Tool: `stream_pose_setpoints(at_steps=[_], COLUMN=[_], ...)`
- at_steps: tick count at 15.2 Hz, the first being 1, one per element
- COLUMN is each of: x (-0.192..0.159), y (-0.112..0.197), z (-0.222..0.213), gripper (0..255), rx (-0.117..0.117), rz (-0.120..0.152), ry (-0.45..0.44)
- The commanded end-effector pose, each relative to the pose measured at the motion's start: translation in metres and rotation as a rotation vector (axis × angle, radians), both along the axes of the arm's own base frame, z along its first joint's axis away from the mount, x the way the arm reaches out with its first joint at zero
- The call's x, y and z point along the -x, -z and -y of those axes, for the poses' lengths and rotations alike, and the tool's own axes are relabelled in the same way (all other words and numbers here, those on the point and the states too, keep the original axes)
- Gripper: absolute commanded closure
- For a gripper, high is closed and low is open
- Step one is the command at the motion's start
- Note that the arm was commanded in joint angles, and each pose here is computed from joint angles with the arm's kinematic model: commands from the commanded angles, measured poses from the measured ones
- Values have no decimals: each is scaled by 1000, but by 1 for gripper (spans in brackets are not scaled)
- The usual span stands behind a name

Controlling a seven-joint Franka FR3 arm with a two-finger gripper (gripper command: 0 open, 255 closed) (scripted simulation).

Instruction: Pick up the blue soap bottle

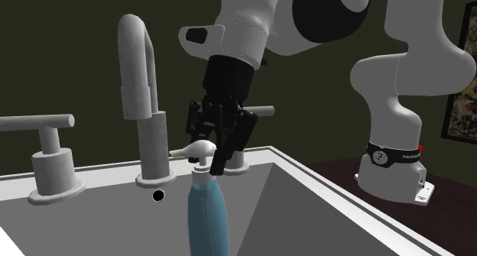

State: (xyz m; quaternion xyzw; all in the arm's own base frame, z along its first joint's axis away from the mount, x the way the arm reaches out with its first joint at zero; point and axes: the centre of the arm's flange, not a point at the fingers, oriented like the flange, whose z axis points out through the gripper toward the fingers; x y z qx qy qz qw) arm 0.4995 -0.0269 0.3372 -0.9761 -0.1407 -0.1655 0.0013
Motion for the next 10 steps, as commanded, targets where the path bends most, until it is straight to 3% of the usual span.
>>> stream_pose_setpoints(at_steps=[1,10], x=[0,0], y=[-11,-49], z=[0,0], gripper=[255,255], rx=[0,0], rz=[0,0], ry=[0,0])
